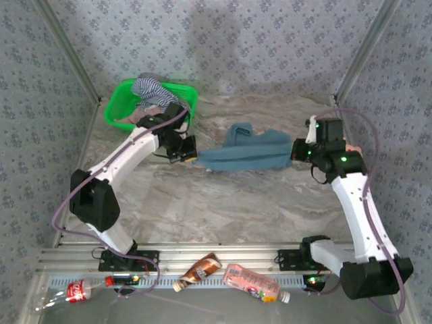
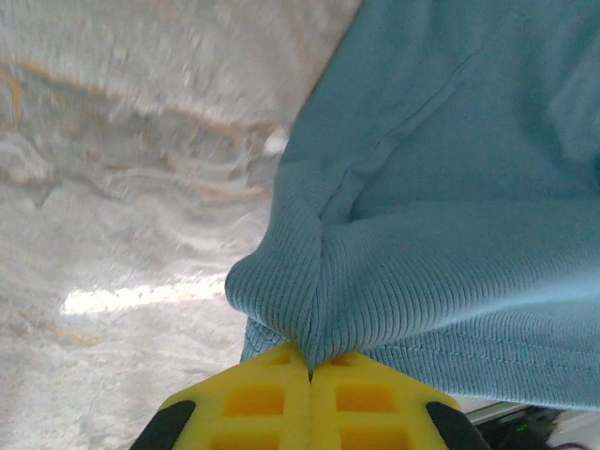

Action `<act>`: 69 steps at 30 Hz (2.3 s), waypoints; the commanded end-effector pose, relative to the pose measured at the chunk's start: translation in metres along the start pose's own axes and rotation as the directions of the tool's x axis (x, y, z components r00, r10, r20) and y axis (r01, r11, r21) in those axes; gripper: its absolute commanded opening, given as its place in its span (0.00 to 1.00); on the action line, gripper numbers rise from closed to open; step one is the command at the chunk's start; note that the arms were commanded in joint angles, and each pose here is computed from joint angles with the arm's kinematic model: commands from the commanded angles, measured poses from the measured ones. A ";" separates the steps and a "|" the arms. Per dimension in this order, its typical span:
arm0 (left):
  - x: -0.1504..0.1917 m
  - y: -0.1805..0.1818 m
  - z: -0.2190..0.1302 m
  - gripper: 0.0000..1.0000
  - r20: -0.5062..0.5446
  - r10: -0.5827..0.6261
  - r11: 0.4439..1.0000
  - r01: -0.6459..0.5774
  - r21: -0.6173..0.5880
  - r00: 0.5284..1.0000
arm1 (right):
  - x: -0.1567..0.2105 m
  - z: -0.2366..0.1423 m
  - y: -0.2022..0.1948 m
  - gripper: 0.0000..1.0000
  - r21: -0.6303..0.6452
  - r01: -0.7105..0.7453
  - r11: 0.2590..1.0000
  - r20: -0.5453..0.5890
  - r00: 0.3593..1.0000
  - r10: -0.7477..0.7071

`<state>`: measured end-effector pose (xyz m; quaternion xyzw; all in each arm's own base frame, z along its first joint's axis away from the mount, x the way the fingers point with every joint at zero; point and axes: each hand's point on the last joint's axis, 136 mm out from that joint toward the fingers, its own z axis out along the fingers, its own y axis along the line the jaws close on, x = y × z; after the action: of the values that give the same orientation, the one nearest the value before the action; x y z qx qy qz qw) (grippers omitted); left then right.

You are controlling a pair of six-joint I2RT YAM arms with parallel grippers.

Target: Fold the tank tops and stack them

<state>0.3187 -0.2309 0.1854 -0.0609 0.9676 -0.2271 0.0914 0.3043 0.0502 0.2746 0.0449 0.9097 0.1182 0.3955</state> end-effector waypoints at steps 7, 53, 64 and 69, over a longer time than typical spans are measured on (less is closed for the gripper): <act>-0.046 -0.062 -0.141 0.00 0.346 0.096 0.983 -0.144 0.116 0.933 | -0.115 -0.124 0.034 0.00 -0.040 0.121 0.992 0.464 0.881 -0.088; -0.091 -0.002 -0.008 0.01 0.212 -0.065 0.997 0.055 0.051 0.975 | 0.105 0.044 0.023 0.00 -0.087 -0.162 0.983 -0.377 0.919 0.118; 0.012 0.140 0.063 0.05 0.052 -0.207 0.939 0.213 -0.269 0.977 | 0.258 0.089 0.057 0.00 -0.142 -0.036 0.989 -0.749 0.657 -0.084; 0.021 0.165 0.053 0.10 0.036 -0.191 0.902 0.190 -0.387 0.981 | 0.289 0.077 0.066 0.00 -0.177 0.014 0.984 -0.801 0.579 -0.152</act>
<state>0.2965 -0.1281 0.0515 -0.1737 0.9812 -0.0756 0.0379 0.1785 0.1776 0.0404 -0.0794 0.9806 0.1773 -0.0271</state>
